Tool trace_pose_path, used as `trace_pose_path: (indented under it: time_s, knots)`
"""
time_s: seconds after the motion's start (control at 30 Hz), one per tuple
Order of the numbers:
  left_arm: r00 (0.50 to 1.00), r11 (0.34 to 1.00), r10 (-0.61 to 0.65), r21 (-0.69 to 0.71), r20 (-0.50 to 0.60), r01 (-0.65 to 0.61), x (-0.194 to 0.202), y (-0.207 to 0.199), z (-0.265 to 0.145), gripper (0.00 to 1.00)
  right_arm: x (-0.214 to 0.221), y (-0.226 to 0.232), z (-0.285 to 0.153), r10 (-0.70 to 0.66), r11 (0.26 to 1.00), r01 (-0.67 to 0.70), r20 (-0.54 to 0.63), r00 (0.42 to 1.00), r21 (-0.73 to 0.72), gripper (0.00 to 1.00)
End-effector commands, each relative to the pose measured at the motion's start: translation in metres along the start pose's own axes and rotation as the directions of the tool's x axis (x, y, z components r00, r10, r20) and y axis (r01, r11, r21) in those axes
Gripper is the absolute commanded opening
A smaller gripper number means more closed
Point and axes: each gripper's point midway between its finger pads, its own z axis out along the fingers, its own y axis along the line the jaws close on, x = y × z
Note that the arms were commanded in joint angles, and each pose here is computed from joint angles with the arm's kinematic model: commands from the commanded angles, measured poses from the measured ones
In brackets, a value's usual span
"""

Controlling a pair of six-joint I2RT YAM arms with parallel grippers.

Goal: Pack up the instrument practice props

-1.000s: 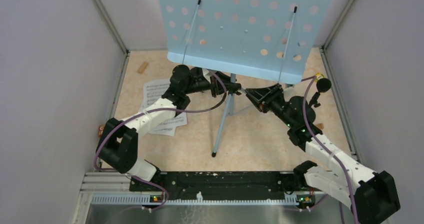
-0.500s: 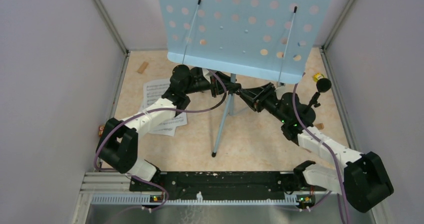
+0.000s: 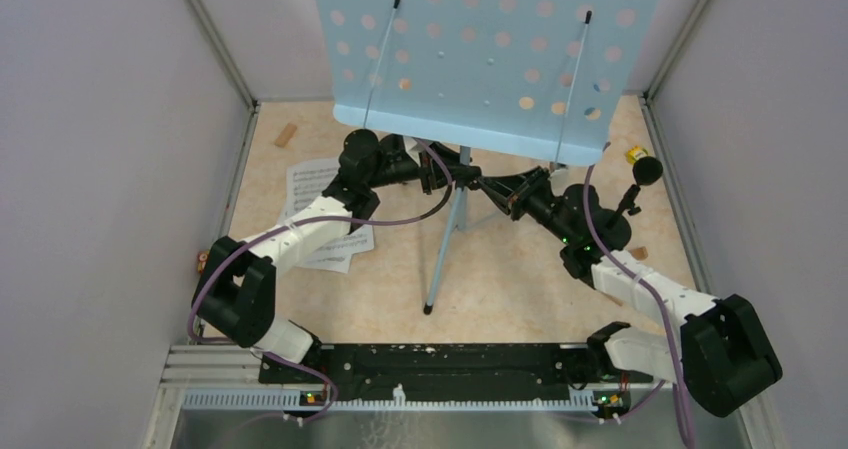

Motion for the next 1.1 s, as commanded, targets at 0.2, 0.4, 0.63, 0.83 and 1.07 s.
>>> trace_pose_path:
  time_s: [0.2,0.4,0.63,0.83,1.07]
  knots:
    - [0.996,0.998,-0.044,-0.048,-0.073,0.040,0.028,0.014,-0.003,0.00,0.015,0.031,0.011,-0.494,0.867,0.488,-0.040,0.869,-0.105,0.00]
    - [0.996,0.998,-0.052,-0.043,-0.074,0.049,0.028,0.013,-0.003,0.00,0.045,0.036,0.009,-0.882,0.428,0.859,0.075,0.465,-0.281,0.00]
    - [0.996,0.998,-0.045,-0.042,-0.071,0.042,0.026,0.013,-0.003,0.00,0.066,0.010,0.001,-0.983,-0.088,0.921,0.180,-0.020,-0.380,0.00]
    - [0.996,0.998,-0.045,-0.044,-0.074,0.042,0.028,0.014,-0.003,0.00,0.059,0.005,0.008,-0.957,-0.279,0.911,0.170,-0.236,-0.303,0.00]
    - [0.996,0.998,-0.040,-0.053,-0.076,0.036,0.027,0.015,-0.004,0.00,-0.026,0.034,-0.015,-0.972,0.159,0.968,0.204,0.119,0.195,0.00]
